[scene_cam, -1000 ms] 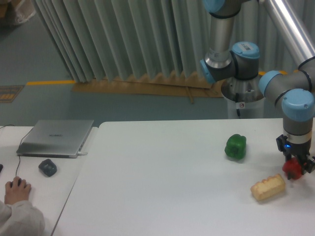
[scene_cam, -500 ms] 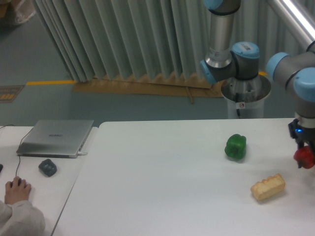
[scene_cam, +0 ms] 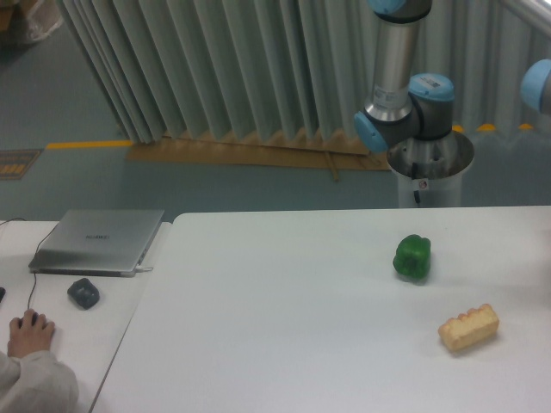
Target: Place the red peppers in a basket
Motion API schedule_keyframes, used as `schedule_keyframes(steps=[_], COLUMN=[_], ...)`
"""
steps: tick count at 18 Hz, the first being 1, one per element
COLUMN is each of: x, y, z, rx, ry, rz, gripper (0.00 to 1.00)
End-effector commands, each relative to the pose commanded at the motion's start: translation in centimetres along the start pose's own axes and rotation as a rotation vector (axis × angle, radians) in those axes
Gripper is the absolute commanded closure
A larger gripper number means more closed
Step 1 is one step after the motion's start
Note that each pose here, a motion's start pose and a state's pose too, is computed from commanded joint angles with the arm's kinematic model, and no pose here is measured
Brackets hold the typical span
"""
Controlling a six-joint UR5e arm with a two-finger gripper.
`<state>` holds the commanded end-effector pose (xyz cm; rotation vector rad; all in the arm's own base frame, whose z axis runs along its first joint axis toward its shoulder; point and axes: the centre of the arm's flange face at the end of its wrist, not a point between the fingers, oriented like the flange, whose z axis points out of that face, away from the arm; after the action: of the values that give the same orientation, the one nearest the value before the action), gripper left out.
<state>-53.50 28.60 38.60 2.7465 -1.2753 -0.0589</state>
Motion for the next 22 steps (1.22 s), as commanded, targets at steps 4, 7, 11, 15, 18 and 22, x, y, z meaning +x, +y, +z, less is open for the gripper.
schedule_keyframes(steps=[4,7,11,15,18,22], x=[0.8,1.1,0.9,0.7,0.5,0.1], y=[3.5,5.9,7.4,7.2,6.6,5.9], z=[1.2,2.3,4.7,4.8,4.3,4.1], rx=[0.019,0.013,0.006,0.008,0.027,0.067], ry=[0.002,-0.001,-0.008,-0.007,-0.035,-0.076], rz=[0.084,0.142,0.170,0.173,0.170,0.164], gripper=[0.60,0.60,0.60,0.47,0.00,0.00])
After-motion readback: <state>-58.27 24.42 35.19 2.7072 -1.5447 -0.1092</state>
